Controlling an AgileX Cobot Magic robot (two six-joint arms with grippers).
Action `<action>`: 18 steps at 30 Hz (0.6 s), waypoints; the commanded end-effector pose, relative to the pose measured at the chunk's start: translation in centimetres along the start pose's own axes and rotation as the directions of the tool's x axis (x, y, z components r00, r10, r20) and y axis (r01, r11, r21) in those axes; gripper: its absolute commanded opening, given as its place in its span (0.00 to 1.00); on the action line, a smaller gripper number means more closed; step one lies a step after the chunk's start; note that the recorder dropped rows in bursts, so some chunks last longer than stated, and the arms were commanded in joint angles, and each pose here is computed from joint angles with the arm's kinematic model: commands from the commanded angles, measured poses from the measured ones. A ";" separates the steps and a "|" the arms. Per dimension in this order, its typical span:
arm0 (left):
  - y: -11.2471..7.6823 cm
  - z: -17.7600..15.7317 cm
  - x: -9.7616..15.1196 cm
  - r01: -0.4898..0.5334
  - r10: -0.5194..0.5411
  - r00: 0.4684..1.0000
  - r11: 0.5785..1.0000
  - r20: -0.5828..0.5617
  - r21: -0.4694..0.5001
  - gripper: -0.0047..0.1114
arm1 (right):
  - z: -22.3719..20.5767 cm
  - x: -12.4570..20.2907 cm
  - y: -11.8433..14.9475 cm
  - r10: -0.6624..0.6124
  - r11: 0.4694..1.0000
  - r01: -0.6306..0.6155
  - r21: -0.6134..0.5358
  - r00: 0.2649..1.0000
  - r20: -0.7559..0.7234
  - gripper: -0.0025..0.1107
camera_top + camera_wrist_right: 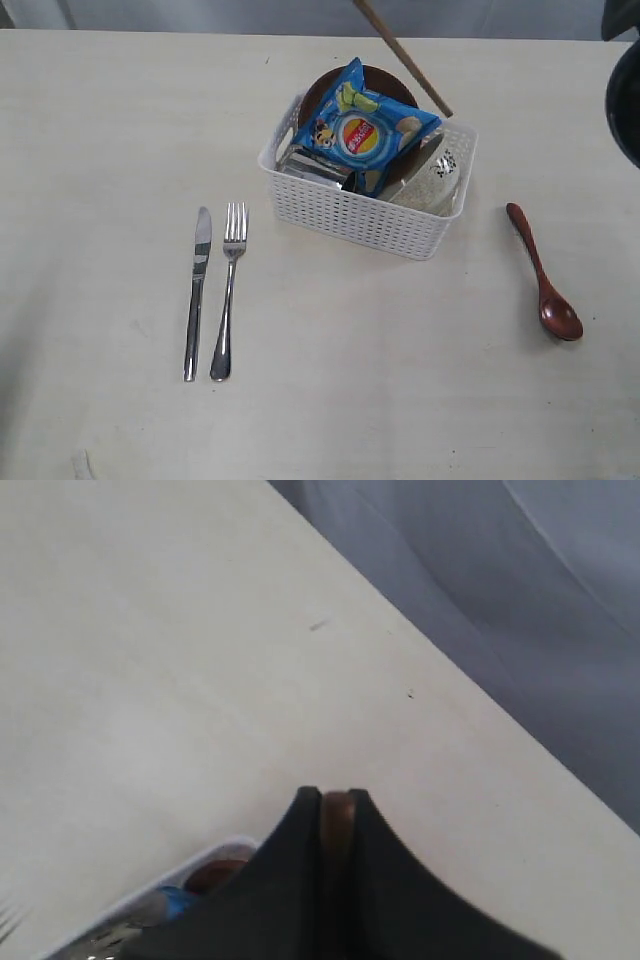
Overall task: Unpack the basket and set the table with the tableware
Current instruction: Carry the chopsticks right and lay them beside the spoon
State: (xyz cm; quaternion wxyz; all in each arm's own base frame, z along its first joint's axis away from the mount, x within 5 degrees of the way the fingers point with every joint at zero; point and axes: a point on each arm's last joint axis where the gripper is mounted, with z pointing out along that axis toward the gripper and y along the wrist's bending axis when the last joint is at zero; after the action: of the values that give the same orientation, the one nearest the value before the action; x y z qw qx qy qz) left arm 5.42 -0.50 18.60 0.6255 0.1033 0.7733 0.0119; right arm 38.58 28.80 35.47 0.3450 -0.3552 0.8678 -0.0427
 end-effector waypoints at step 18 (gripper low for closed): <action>0.0 0.0 0.0 0.013 -0.013 1.000 1.000 0.008 -0.003 0.04 | 1.4 11.7 -12.4 0.373 0.924 -0.320 0.208 0.872 -0.318 0.02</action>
State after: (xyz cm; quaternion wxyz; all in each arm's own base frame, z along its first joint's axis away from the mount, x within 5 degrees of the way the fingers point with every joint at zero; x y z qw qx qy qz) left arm 5.42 -0.50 18.60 0.6255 0.1033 0.7733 0.0119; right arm 41.24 14.83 32.75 0.2403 -0.1860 0.9478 -0.0962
